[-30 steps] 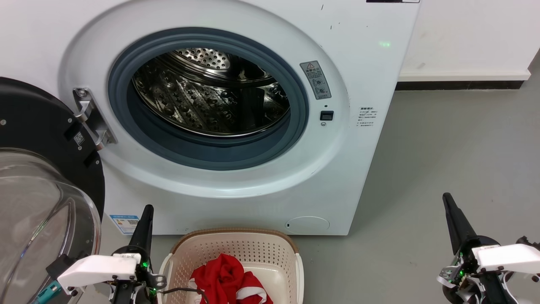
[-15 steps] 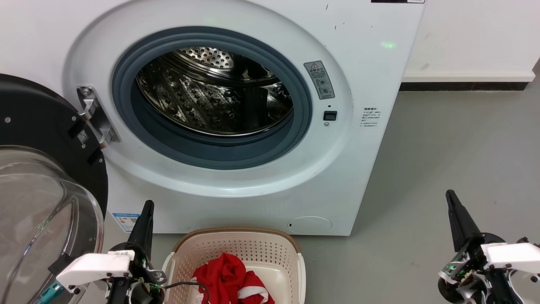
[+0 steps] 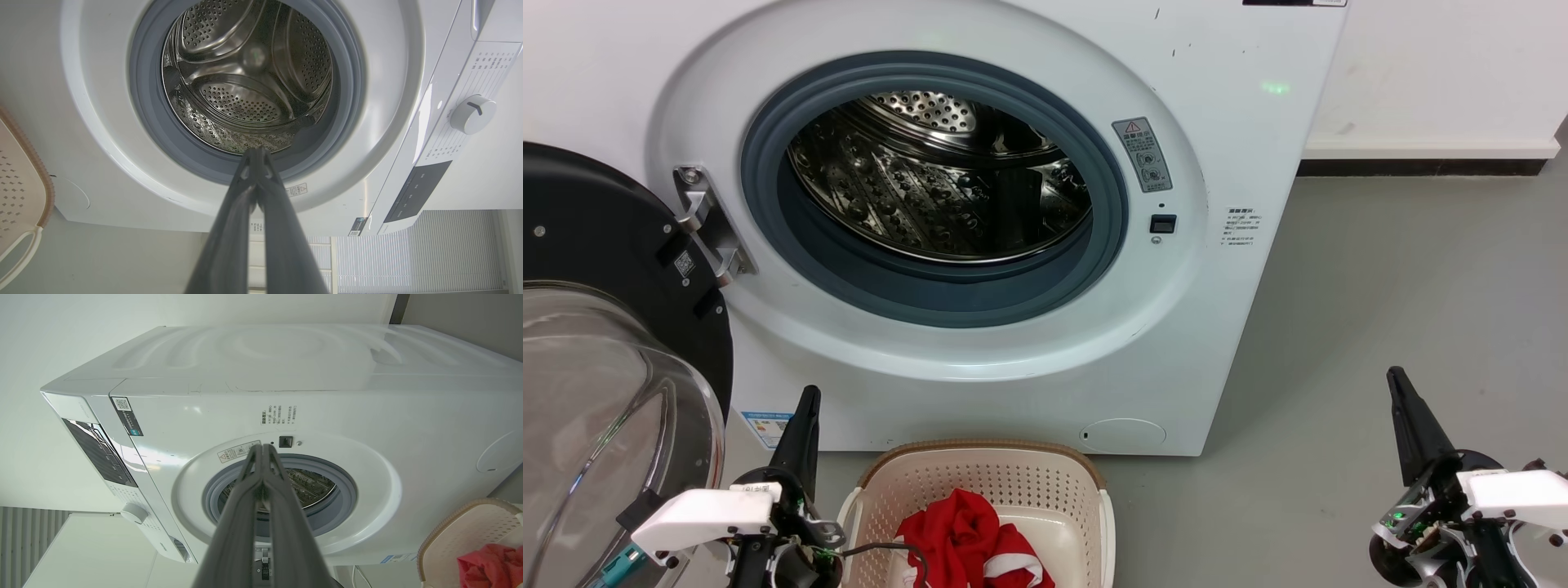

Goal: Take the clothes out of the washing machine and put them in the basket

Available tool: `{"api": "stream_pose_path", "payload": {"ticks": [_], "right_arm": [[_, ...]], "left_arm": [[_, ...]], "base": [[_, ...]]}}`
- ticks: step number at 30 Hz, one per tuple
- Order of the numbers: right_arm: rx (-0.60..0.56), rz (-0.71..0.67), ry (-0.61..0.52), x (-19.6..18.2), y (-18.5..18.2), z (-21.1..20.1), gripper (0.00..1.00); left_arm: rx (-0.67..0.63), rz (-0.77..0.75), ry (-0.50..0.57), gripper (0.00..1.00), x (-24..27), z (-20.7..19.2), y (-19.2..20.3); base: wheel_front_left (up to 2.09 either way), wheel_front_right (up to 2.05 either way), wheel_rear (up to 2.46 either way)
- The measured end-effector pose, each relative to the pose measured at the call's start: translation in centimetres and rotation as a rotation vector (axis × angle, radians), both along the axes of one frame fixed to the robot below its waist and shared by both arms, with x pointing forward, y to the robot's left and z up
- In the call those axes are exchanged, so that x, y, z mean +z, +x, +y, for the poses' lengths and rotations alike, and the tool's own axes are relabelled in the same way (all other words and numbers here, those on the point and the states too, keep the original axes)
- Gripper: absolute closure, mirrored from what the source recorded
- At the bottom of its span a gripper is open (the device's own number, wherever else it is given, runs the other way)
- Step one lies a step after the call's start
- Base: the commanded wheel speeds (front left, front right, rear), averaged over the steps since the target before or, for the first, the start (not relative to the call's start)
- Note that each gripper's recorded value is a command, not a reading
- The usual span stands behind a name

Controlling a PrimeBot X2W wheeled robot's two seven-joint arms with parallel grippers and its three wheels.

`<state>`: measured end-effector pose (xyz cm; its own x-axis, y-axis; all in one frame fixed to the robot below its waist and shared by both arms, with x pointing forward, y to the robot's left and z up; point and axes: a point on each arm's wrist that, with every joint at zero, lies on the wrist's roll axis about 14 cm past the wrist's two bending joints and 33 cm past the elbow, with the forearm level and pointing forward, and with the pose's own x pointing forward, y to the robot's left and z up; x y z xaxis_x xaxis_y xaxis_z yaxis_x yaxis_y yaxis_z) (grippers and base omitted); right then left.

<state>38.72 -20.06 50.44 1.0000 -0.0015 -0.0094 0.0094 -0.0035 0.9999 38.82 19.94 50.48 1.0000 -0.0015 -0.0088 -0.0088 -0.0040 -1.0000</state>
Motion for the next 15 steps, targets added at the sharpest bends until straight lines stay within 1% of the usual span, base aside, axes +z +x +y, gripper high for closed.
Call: {"api": "stream_pose_path", "payload": {"ticks": [15], "right_arm": [[-0.002,0.001,-0.001,-0.02,-0.01,-0.03,1.00]], "left_arm": [[0.000,0.000,0.000,1.00,0.00,0.00,0.00]], "base": [[0.00,0.00,0.00]]}}
